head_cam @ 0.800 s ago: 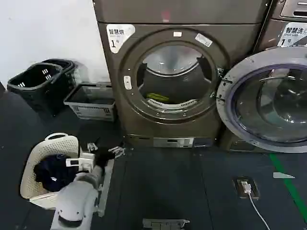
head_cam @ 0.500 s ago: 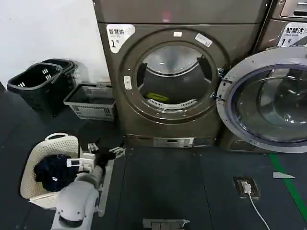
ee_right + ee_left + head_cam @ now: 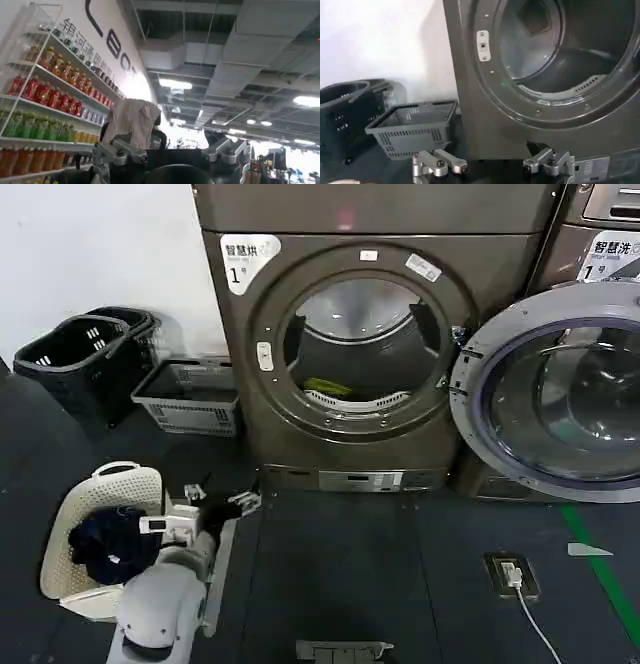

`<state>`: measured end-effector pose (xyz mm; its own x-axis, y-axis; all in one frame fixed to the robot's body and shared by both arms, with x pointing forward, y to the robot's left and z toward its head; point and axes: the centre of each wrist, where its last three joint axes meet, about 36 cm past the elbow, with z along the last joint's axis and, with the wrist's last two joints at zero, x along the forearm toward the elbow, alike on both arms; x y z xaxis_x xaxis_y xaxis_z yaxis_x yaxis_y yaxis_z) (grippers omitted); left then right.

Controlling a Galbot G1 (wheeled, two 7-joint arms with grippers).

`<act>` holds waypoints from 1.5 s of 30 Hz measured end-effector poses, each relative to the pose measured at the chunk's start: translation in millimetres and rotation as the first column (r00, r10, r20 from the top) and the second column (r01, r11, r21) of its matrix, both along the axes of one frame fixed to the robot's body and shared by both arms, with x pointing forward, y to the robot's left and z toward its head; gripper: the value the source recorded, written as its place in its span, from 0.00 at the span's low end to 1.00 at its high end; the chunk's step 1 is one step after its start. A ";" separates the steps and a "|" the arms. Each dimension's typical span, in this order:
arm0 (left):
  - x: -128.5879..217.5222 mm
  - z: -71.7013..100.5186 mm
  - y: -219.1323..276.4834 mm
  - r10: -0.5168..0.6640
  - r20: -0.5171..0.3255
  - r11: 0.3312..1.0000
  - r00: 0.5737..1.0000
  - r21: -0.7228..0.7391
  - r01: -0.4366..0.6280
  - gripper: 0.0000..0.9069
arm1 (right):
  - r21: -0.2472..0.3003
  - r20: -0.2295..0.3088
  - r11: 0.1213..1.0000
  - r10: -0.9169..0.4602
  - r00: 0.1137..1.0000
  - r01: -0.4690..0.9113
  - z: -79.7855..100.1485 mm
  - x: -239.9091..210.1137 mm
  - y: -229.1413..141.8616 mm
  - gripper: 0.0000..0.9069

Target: Grasp the clothes from the dryer.

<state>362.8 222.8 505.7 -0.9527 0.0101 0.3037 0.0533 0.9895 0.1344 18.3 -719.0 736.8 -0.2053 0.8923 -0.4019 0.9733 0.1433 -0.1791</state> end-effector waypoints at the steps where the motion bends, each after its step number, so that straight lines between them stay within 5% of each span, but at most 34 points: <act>1: 0.0 0.0 -0.1 0.000 0.000 1.000 1.000 0.000 0.000 1.00 | 0.000 0.001 1.000 0.000 1.000 0.000 0.1 0.1 -0.5 1.00; 45: -3.5 -1.2 -2.3 -0.012 -0.008 1.000 1.000 -0.012 0.012 1.00 | 0.010 0.025 0.999 -0.031 0.999 0.031 -4.9 -10.6 -4.1 1.00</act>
